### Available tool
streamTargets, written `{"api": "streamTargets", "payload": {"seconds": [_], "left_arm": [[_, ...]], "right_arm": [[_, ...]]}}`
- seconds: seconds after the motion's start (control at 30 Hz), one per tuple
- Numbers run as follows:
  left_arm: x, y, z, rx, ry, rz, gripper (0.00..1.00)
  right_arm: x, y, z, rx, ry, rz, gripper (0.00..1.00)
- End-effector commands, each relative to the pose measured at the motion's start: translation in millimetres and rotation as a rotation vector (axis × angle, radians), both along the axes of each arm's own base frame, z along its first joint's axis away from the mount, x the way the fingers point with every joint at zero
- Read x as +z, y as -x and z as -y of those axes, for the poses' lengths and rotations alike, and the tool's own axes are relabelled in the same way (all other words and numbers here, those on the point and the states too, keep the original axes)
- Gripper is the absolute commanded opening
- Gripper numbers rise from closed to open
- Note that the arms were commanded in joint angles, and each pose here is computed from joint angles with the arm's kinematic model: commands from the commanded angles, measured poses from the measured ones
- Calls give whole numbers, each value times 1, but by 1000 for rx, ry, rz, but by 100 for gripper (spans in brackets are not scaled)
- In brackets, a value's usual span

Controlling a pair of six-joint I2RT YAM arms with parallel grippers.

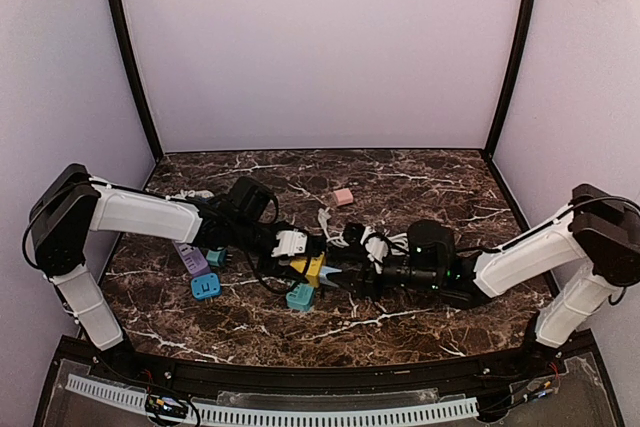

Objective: Insert the plug
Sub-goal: Insert the plug into the socket.

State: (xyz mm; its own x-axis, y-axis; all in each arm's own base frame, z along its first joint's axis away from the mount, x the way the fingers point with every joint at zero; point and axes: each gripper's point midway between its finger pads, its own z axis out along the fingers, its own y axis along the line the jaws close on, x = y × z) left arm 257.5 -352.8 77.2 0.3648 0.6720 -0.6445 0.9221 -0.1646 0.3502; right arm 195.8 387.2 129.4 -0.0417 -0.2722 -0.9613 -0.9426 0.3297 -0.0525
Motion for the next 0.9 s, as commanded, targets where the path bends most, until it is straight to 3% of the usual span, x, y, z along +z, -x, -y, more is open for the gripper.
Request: {"api": "streamTargets", "payload": {"seconds": [0.0, 0.07, 0.13, 0.2, 0.33, 0.4, 0.57, 0.77, 0.83, 0.87], "left_arm": [[-52, 24, -37, -64, -214, -58, 1], [-48, 23, -33, -64, -197, -50, 18], [-39, 24, -29, -82, -186, -35, 58], [-28, 22, -28, -79, -179, -25, 75], [0, 16, -28, -42, -152, 13, 93], [14, 18, -31, -21, -136, 23, 98], [45, 32, -53, 38, -131, 24, 99], [48, 71, -148, -124, -353, -93, 94], [42, 70, -187, -109, -470, -160, 92], [36, 59, -205, -28, -520, -200, 91]], "right_arm": [[-12, 4, 22, -80, 100, -80, 61], [-3, -1, 29, -120, 99, -68, 62], [9, -4, 34, -151, 86, -53, 63], [16, -10, 39, -192, 79, -35, 64], [25, -17, 38, -223, 91, -20, 66], [31, -21, 36, -235, 95, -16, 69], [46, -30, 29, -269, 90, -28, 72], [60, -33, 22, -320, 101, -83, 77], [65, -27, 17, -312, 93, -71, 79], [68, -25, 13, -309, 90, -65, 79]]}}
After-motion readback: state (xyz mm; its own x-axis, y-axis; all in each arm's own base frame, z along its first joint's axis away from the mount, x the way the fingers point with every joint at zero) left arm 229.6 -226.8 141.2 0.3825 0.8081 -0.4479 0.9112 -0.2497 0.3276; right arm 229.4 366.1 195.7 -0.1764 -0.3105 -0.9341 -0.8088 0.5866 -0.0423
